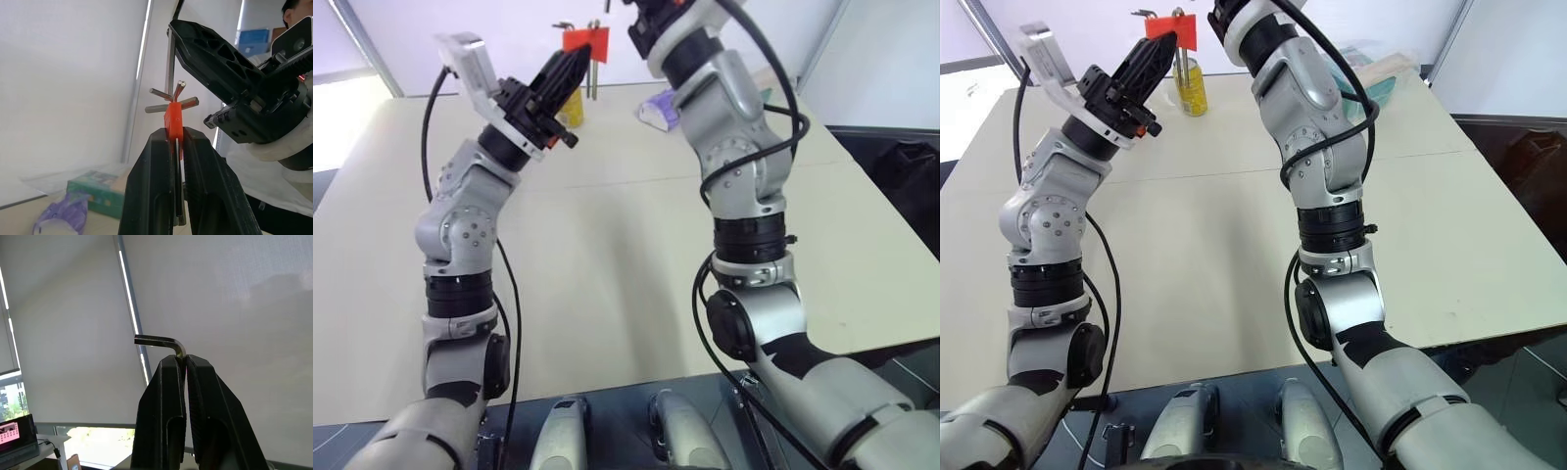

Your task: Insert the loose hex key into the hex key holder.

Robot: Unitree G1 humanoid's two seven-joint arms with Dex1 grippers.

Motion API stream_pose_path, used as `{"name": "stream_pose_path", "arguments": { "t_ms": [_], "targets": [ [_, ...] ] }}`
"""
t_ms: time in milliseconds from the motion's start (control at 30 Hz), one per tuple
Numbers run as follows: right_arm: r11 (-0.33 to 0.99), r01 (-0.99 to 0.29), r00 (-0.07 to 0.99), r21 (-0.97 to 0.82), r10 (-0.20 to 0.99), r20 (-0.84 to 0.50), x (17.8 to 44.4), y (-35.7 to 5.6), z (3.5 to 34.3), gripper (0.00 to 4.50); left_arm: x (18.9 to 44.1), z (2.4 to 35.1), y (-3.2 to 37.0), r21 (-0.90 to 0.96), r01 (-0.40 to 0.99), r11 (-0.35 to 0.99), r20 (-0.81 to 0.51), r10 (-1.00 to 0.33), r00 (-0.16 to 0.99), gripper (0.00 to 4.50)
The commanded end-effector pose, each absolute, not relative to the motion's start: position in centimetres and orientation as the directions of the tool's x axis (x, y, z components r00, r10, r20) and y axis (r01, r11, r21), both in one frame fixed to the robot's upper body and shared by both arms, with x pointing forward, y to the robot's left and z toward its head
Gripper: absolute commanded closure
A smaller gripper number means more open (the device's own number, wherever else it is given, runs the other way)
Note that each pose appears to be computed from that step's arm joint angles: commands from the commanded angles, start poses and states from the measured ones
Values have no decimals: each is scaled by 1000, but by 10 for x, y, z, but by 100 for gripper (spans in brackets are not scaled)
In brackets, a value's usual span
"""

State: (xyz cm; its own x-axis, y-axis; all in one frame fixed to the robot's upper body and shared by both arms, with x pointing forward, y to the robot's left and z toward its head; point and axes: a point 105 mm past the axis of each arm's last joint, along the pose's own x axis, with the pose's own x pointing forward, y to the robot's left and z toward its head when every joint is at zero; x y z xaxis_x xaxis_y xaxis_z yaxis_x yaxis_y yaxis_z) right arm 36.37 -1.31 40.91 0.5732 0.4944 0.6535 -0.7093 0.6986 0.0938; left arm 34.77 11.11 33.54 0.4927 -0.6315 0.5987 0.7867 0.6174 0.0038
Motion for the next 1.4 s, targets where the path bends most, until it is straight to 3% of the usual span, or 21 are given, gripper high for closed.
{"name": "stream_pose_path", "arguments": {
  "t_ms": [33,1400],
  "targets": [
    [683,-729,506,44,494,707,345,-13,428,448,341,347,115,46,777,627,635,-619,462,450],
    [679,-732,533,55,519,668,349,-10,413,448,343,353,115,57,766,640,645,-609,461,450]
  ]
}}
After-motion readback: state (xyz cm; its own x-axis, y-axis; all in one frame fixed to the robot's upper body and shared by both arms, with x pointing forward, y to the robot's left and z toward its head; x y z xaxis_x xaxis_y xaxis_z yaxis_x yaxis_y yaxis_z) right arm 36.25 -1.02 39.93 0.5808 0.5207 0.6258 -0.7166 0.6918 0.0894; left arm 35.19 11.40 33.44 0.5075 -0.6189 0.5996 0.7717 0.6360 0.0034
